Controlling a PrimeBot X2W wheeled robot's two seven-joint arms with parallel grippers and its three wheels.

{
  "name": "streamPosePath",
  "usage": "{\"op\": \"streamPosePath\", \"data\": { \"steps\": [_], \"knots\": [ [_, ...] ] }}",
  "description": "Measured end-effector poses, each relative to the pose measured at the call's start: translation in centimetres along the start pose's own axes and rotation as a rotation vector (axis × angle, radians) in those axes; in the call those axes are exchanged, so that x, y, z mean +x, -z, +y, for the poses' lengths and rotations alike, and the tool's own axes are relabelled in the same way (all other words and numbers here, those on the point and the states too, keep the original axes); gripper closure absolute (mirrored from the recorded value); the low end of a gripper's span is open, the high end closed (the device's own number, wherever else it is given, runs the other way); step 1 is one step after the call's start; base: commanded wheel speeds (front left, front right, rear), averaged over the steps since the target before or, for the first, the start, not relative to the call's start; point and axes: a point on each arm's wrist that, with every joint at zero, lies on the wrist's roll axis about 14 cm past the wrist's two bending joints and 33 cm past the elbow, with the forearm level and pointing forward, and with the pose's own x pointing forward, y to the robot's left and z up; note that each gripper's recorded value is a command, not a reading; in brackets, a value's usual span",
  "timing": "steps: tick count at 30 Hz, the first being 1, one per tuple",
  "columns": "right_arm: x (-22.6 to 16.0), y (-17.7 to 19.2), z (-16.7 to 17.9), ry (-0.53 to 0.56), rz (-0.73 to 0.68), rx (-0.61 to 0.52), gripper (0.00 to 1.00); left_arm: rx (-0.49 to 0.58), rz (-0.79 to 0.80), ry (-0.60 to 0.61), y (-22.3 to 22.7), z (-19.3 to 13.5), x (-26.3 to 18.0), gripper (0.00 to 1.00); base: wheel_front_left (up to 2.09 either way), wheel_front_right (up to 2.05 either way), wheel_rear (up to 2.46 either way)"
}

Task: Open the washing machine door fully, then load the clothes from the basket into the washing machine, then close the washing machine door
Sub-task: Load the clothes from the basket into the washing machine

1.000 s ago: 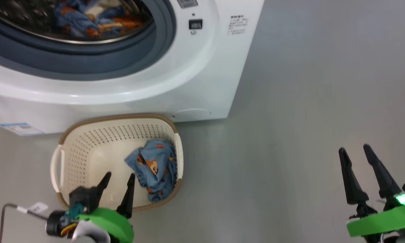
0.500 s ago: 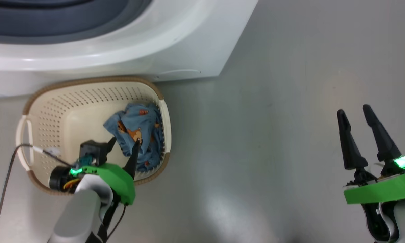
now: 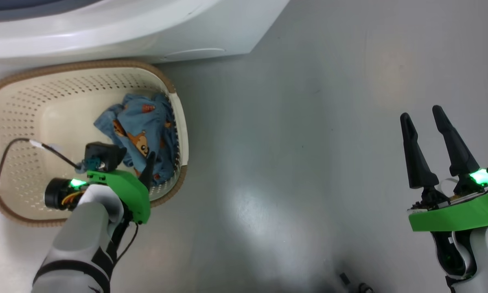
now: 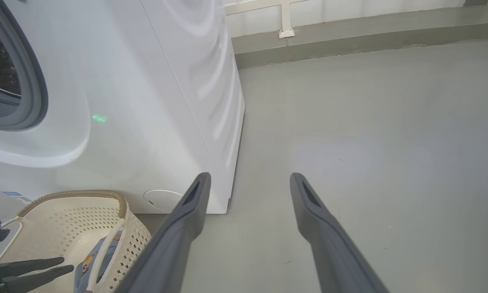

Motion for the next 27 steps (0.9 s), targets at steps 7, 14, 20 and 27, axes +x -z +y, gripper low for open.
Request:
{"op": "streamPosePath", "data": {
  "steps": [7,14,20,27],
  "knots": [
    [0.2,1.2,-0.8,0.018,0.029,-0.008,0.00,0.003,0.050,0.020,1.1,0.1,2.1,0.00,0.00,0.00,0.00],
    [0.7,2.3,-1.3,0.029,0.051,-0.006,0.00,0.010,0.086,0.025,2.1,1.0,3.9,0.00,0.00,0.00,0.00],
    [0.8,3.3,-1.5,0.031,0.076,-0.010,0.00,0.002,0.128,0.026,3.1,1.3,5.2,0.00,0.00,0.00,0.00],
    [0.6,2.7,-1.7,0.036,0.064,-0.019,0.00,-0.024,0.178,0.029,3.8,0.8,5.3,0.82,0.00,0.00,0.00]
  ]
}}
